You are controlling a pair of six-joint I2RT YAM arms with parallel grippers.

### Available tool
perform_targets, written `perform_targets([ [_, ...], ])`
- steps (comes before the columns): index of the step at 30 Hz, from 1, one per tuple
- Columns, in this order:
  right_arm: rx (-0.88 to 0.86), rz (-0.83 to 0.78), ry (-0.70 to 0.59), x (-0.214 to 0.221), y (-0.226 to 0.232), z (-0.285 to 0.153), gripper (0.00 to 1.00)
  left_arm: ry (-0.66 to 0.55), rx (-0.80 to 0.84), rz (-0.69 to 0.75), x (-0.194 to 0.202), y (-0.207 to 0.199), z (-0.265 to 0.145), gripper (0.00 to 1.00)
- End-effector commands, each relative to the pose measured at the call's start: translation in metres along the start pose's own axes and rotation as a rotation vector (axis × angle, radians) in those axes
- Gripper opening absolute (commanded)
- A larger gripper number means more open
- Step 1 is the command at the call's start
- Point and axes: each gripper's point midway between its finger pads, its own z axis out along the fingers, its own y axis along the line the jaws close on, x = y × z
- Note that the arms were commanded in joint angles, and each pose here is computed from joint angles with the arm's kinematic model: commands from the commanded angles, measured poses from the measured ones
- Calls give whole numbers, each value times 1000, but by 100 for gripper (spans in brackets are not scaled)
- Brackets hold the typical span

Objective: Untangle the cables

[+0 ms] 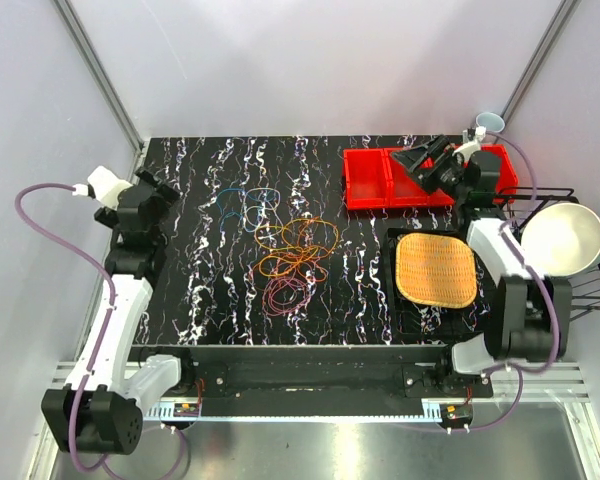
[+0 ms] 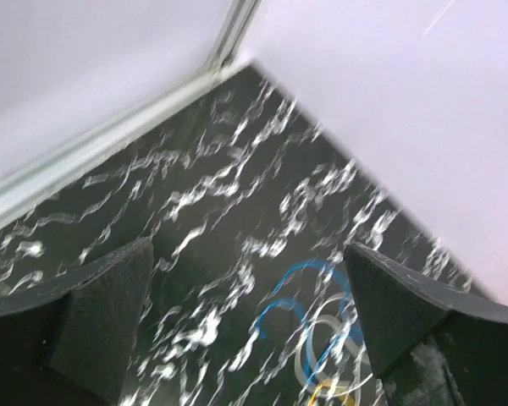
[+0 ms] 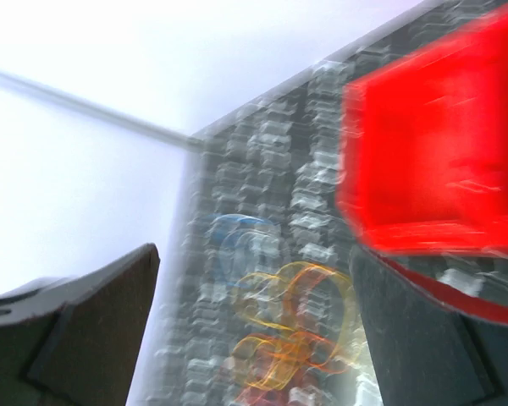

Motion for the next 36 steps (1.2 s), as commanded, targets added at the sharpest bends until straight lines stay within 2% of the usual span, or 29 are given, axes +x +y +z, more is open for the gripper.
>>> perform_targets([
  [1,-440,416,187,15,55,-4,100,211,58,47,40,-4,-9,99],
  [2,-680,285,124,3,87,-25,100,229,83,58,47,-5,-10,99],
  [3,-694,377,165,13,65,-10,100,246,114,74,51,-8,-12,99],
  [4,-715,439,271,13,75,-7,100,289,172,81,58,-17,-17,98],
  [5,-713,450,313,18,74,-1,100,322,201,93,65,-20,-20,96],
  [6,-709,448,336,23,71,2,100,357,235,112,72,-24,-24,91],
  [7,-712,421,341,27,74,2,100,432,249,138,90,-25,-29,91],
  [8,-669,447,363,31,70,7,100,456,246,162,95,-27,-31,90],
  [10,-652,314,373,36,82,4,100,538,200,293,123,-21,-40,90],
  [11,-529,391,458,56,77,16,99,543,200,331,124,-27,-44,90],
  [12,-503,325,469,57,97,5,100,568,227,379,136,-36,-55,90],
  [13,-476,22,347,42,106,17,100,582,211,416,142,-35,-59,90],
  [14,-174,81,536,98,87,9,100,594,221,424,147,-39,-65,90],
  [15,-65,-90,470,92,96,5,100,611,253,438,154,-46,-76,90],
  [16,105,-269,308,63,86,13,100,633,264,443,161,-48,-81,90],
  [18,187,-221,196,51,80,7,100,685,275,433,176,-47,-94,89],
  [19,248,-140,227,69,56,4,100,718,293,426,185,-48,-100,89],
  [20,217,-133,222,69,54,6,100,752,283,415,196,-43,-105,86],
  [22,65,-65,379,97,50,0,100,805,279,419,214,-39,-113,82],
  [23,19,-45,394,102,53,1,100,824,270,399,220,-38,-117,82],
  [30,33,-27,413,120,39,-11,100,978,303,283,273,-41,-139,75],
  [36,8,-26,451,129,42,-22,100,976,270,186,291,-41,-134,67],
])
